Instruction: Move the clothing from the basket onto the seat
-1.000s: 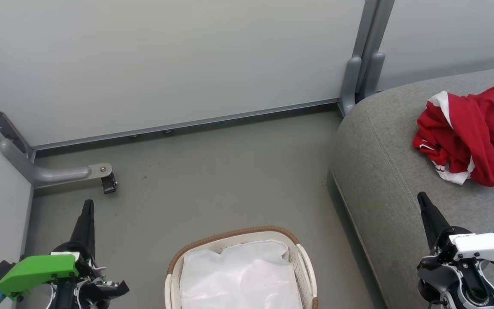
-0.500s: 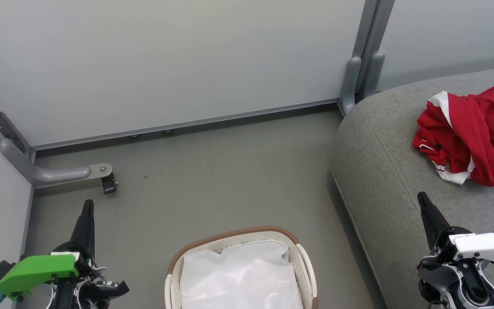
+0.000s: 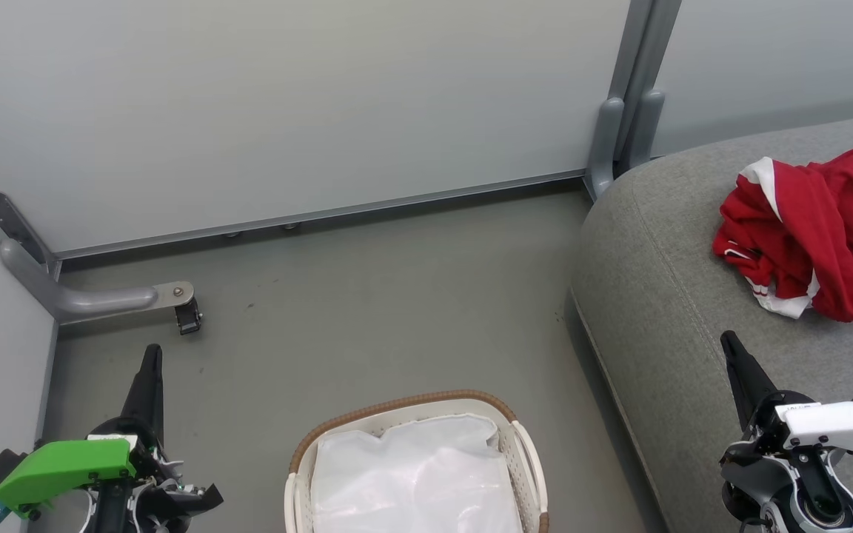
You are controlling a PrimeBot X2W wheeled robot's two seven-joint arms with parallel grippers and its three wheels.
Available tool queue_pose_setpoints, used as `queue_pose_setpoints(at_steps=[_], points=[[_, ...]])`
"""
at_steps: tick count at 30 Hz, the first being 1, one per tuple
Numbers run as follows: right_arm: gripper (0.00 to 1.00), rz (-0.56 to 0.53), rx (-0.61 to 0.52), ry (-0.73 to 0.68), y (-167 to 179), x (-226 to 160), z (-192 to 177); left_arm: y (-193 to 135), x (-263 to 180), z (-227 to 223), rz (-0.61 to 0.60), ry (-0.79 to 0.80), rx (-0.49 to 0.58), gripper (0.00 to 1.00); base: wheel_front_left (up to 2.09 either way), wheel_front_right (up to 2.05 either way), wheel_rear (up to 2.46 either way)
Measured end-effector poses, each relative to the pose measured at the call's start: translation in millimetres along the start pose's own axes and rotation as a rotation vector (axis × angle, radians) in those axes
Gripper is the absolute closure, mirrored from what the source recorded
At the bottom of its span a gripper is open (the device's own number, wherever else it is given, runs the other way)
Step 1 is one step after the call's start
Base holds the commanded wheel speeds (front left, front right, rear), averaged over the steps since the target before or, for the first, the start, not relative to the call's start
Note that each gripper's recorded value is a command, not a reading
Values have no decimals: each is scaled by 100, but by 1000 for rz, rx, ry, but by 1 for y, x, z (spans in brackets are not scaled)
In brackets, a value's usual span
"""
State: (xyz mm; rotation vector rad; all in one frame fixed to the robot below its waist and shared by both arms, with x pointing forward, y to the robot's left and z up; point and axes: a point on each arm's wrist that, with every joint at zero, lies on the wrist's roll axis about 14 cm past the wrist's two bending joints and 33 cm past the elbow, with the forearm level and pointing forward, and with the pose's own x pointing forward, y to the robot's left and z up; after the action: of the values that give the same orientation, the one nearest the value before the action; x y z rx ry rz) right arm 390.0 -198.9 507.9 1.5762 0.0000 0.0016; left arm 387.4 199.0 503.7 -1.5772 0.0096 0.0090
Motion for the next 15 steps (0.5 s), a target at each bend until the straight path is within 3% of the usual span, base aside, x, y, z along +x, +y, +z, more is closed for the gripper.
queue_pose_setpoints(at_steps=[15], points=[[100, 0, 0, 0, 0, 0, 0, 0, 0, 0, 0, 0, 0, 100, 0, 0, 0]])
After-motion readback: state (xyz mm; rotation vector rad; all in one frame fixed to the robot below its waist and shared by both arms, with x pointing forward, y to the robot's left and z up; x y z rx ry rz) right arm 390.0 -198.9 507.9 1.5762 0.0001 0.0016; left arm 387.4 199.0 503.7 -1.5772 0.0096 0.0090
